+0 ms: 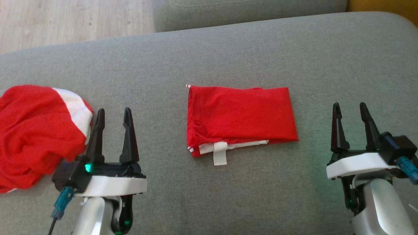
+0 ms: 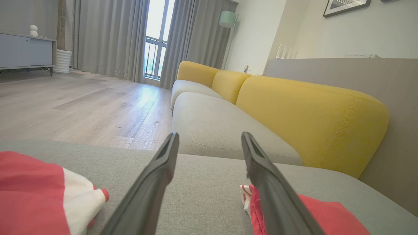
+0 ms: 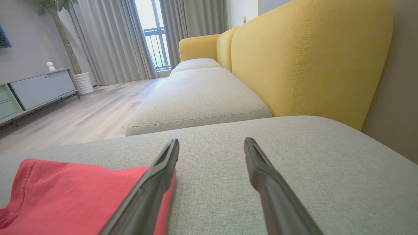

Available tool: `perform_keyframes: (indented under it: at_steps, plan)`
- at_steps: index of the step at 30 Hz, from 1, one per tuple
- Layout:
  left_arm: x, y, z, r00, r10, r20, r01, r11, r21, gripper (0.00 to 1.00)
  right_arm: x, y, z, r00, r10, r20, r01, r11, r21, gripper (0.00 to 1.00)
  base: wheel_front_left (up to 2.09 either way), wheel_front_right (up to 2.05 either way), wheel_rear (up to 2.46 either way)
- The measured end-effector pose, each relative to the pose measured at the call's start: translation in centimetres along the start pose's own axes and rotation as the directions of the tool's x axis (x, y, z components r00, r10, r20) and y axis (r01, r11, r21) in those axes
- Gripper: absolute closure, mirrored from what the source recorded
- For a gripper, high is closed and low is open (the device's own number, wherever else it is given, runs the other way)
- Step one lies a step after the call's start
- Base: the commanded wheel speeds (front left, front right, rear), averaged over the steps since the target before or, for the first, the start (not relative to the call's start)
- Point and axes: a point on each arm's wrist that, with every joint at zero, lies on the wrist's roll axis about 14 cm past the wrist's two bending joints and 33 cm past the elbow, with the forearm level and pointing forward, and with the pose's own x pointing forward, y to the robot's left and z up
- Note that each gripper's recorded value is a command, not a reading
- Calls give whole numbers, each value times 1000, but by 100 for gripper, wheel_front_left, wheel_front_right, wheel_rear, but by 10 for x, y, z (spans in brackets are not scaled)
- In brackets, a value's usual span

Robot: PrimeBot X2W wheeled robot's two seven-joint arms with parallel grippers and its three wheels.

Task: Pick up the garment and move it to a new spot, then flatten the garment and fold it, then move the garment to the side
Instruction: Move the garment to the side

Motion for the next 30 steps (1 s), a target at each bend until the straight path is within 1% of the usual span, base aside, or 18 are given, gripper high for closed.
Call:
perform_keyframes:
  at_steps: [4, 11, 13, 16, 17, 18, 19, 21, 28, 29, 30]
  plan:
    - [1, 2, -6, 1000, 4, -17, -4, 1000, -2, 0, 5, 6, -6, 1000, 19, -22, -19, 1000, 1, 0, 0, 0, 0]
    - [6, 6, -14, 999, 4, -37, -3, 1000, 6, 0, 25, 31, -34, 987, 85, -137, -80, 996, 42, 0, 0, 0, 0]
    - [5, 9, -18, 999, 10, -48, -9, 1000, 7, 0, 27, 37, -51, 973, 101, -208, -87, 994, 71, 0, 0, 0, 0]
    - [4, 13, -21, 998, 22, -60, -21, 1000, 9, 0, 26, 48, -80, 940, 128, -317, -99, 989, 106, 0, 0, 0, 0]
    - [4, 16, -22, 998, 26, -61, -25, 1000, 10, 0, 25, 51, -90, 925, 135, -354, -103, 989, 109, 0, 0, 0, 0]
    - [3, 20, -22, 997, 38, -64, -37, 999, 14, 0, 23, 56, -105, 899, 149, -412, -106, 987, 125, 0, 0, 0, 0]
    - [2, 22, -22, 997, 44, -65, -43, 999, 16, 0, 22, 60, -112, 885, 159, -437, -114, 985, 129, 0, 0, 0, 0]
    - [1, 26, -23, 996, 53, -67, -52, 998, 19, 0, 26, 66, -116, 876, 176, -449, -123, 982, 144, 0, 0, 0, 0]
    - [-2, 31, -23, 995, 71, -70, -70, 997, 22, 0, 37, 77, -121, 857, 208, -472, -166, 978, 130, 0, 0, 0, 0]
    - [-2, 31, -23, 995, 71, -70, -70, 997, 22, 0, 37, 78, -121, 856, 210, -473, -169, 977, 128, 35, 0, 0, 0]
    - [-2, 31, -23, 995, 71, -71, -69, 997, 21, 0, 38, 78, -121, 855, 211, -474, -171, 977, 127, 78, 0, 0, 0]
